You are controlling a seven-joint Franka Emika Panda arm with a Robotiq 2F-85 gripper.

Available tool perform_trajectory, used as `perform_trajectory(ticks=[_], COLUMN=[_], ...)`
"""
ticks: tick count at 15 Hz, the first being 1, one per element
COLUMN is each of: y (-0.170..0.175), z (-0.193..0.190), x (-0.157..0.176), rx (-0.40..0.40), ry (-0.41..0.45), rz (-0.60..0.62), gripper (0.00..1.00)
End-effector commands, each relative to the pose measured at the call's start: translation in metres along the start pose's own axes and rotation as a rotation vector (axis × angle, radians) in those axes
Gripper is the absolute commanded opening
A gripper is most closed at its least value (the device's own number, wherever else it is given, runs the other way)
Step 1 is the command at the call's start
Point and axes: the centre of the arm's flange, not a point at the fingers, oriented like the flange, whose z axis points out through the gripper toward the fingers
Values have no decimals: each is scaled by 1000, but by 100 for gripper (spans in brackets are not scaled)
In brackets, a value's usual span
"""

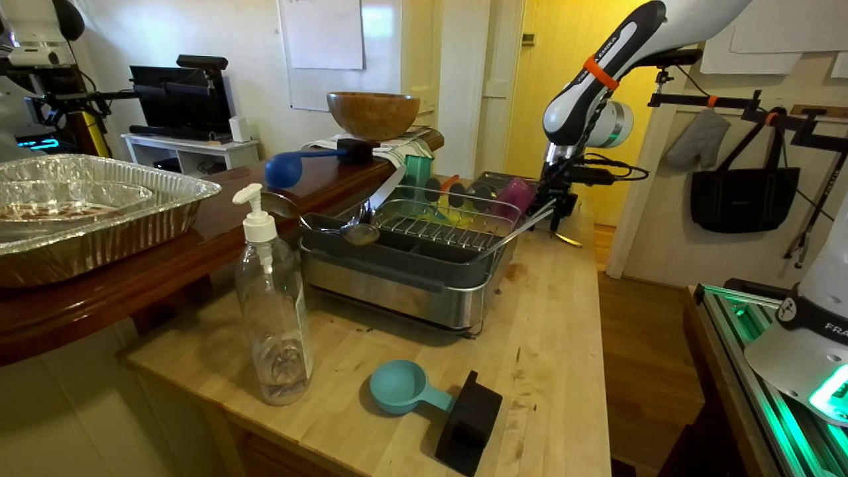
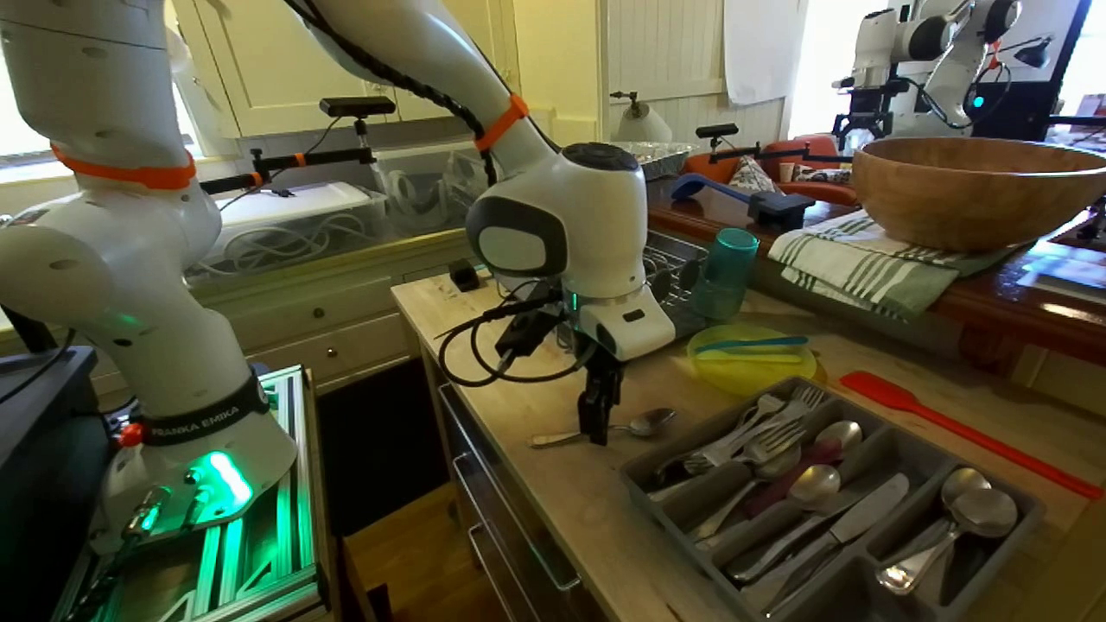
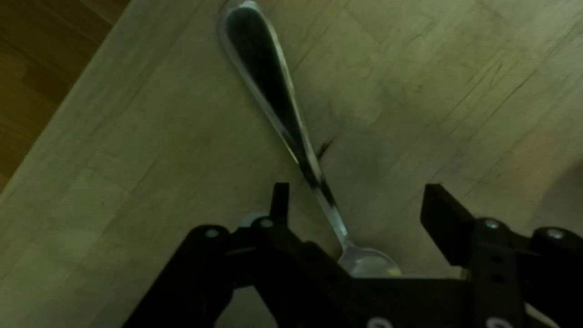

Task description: Put one silver spoon on the cutlery holder then remove the purple spoon from the holder and place it on the counter.

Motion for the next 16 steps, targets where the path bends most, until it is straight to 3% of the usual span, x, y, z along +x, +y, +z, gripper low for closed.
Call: perform_trajectory(ticks=[1,7,12,16], y=[0,2,1,0], z=[13,10,1,-35], x=[2,6,10,19], rx=[22,11,-2,-14], ry=[3,-7,-22,-10], rz=[-20,-47,-76,-137], gripper=[43,1,2,2])
